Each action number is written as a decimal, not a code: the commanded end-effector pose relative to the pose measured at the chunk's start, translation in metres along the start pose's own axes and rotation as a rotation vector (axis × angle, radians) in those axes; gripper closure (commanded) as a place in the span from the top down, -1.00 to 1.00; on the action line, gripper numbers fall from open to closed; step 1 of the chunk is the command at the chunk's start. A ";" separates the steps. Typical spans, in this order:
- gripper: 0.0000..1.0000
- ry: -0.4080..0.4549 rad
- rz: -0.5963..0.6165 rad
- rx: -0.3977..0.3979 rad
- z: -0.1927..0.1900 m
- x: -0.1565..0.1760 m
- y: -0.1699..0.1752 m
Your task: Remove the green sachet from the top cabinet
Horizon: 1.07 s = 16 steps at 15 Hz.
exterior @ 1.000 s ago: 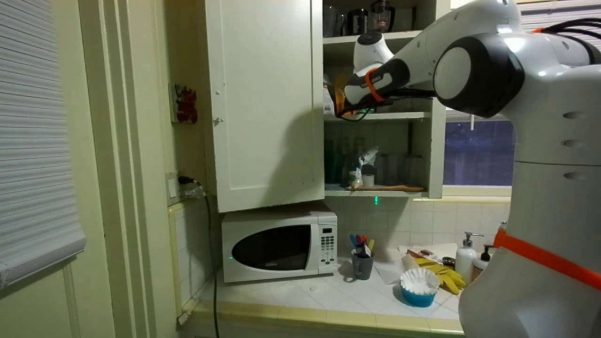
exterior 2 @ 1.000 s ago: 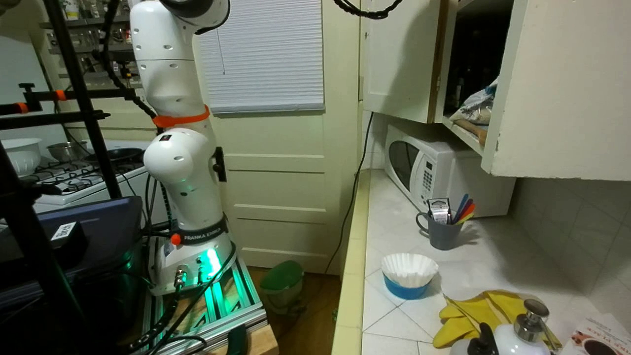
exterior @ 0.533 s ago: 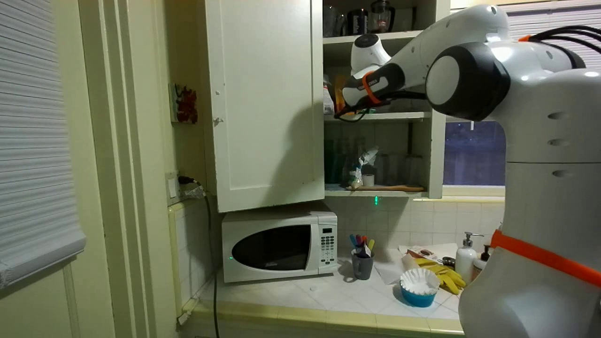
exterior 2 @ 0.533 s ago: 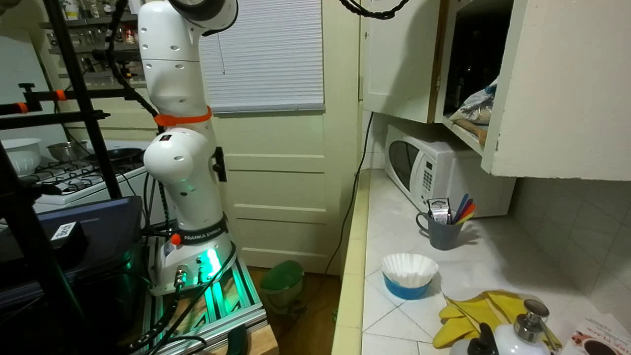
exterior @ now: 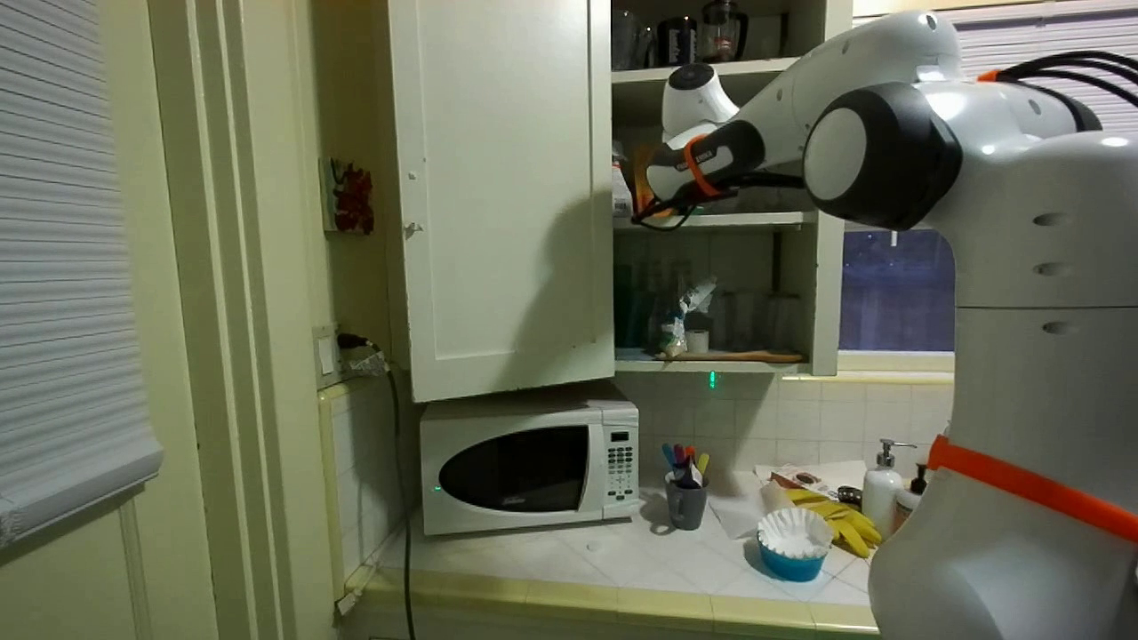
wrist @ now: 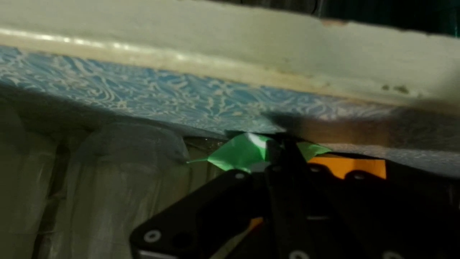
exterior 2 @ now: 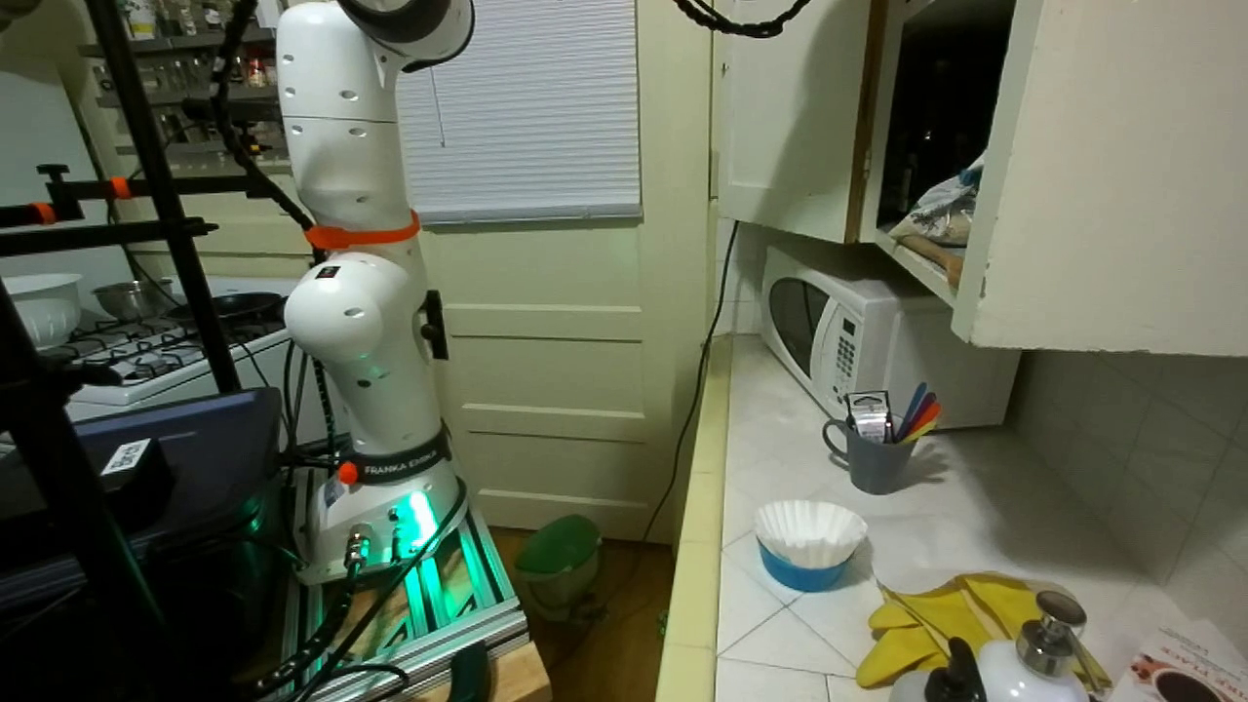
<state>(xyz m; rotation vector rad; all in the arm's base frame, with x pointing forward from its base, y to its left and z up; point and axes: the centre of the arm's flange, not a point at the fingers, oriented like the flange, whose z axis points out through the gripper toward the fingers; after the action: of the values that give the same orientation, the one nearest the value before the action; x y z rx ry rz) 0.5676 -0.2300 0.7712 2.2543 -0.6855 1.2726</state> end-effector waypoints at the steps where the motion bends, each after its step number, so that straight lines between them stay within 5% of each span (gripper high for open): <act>1: -1.00 -0.017 0.018 -0.016 -0.030 -0.009 0.003; 16: -0.98 -0.012 0.007 0.001 -0.074 -0.023 0.017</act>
<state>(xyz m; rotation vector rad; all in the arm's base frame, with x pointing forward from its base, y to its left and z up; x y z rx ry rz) 0.5114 -0.1997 0.7876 2.2741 -0.7149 1.2576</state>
